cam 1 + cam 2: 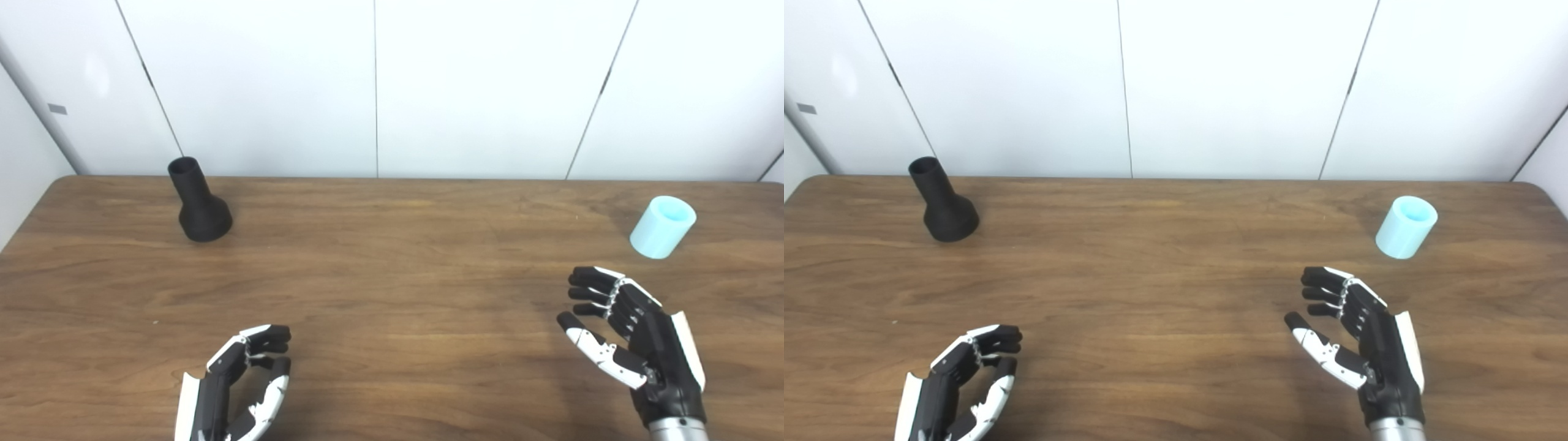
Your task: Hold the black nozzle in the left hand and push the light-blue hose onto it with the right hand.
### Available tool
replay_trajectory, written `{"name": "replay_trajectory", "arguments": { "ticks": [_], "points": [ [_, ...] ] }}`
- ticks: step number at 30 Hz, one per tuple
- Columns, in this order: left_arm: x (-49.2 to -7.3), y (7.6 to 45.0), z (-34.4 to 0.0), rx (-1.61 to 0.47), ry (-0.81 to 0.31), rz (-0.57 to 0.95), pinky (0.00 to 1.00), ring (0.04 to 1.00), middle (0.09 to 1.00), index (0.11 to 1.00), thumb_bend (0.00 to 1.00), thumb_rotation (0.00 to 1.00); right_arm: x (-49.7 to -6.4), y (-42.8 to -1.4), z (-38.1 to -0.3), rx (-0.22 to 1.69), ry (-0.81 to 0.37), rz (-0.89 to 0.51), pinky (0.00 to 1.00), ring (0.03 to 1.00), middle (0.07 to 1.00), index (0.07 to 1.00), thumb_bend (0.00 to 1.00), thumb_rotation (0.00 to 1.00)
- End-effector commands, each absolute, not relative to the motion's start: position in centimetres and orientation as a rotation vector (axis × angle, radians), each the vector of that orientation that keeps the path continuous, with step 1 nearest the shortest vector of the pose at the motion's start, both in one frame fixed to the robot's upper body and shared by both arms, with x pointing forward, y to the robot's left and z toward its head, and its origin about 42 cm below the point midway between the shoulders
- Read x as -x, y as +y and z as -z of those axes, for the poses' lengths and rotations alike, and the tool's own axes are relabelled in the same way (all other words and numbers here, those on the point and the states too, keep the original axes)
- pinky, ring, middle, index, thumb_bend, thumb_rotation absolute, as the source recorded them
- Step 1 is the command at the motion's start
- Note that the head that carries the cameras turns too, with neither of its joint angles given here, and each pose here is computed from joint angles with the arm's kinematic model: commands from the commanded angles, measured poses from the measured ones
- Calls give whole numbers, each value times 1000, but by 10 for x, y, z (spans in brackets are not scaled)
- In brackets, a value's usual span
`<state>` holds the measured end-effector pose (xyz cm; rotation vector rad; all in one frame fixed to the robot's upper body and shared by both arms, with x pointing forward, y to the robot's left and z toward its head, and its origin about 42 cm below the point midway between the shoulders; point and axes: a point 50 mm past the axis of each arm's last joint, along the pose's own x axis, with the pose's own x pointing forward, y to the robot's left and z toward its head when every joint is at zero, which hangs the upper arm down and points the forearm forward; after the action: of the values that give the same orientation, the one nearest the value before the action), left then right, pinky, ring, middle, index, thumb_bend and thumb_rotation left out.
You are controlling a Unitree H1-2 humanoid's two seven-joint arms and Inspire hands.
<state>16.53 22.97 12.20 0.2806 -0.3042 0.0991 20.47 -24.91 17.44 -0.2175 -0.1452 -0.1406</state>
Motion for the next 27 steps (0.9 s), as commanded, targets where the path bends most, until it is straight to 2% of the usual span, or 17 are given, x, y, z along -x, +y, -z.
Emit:
{"name": "replay_trajectory", "arguments": {
  "ticks": [1,15,20,22,27],
  "points": [
    [-156,207,-125,-187,-307,-154,530,631,664,653,296,267,-185,-251,-171,226,-131,147,606,680,697,669,249,0],
    [-159,206,-125,-185,-310,-159,532,629,663,653,293,244,-187,-252,-171,225,-129,147,605,677,695,670,251,0],
    [-162,197,-126,-193,-306,-147,541,634,666,657,287,281,-188,-264,-171,218,-111,152,634,698,712,680,250,0],
    [-163,191,-128,-194,-301,-148,540,633,666,655,306,307,-188,-269,-172,209,-105,155,649,710,724,687,242,0],
    [-165,181,-131,-218,-291,-158,536,628,661,639,342,301,-189,-276,-172,171,-105,148,675,729,737,705,211,0]
  ]
}}
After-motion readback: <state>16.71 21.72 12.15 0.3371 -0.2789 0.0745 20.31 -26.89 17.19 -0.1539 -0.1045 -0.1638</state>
